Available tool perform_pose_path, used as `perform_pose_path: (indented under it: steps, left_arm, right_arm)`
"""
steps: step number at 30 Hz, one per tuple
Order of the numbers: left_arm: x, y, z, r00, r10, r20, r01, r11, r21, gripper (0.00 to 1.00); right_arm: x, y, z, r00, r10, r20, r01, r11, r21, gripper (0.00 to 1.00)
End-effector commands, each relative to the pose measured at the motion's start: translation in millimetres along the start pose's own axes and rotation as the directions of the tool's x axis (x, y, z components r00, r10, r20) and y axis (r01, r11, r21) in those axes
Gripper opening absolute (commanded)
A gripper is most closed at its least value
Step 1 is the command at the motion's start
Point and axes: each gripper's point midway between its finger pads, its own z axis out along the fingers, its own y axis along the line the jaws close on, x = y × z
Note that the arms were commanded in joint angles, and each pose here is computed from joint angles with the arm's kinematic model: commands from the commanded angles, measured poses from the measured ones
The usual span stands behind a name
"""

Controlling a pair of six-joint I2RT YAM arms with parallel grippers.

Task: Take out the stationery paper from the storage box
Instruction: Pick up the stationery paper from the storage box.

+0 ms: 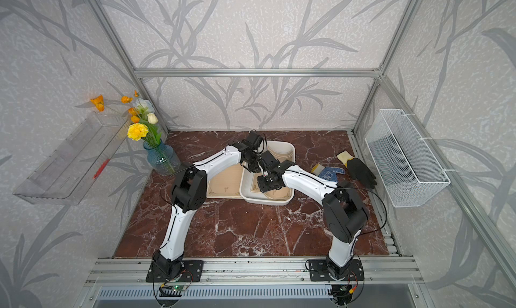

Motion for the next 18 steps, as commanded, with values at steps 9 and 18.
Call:
perform_pose_path:
  steps: [9, 18]
  left_arm:
    - [-4, -10, -20, 1.000, 0.004, 0.025, -0.005, 0.999, 0.035, 0.19]
    - [-4, -13, -21, 1.000, -0.004, 0.022, 0.003, 0.999, 0.047, 0.20]
  right_arm:
    - [14, -12, -6, 0.999, 0.001, -0.033, 0.001, 0.999, 0.053, 0.22]
    - [14, -15, 4, 0.998, 0.044, -0.048, -0.041, 0.998, 0.054, 0.19]
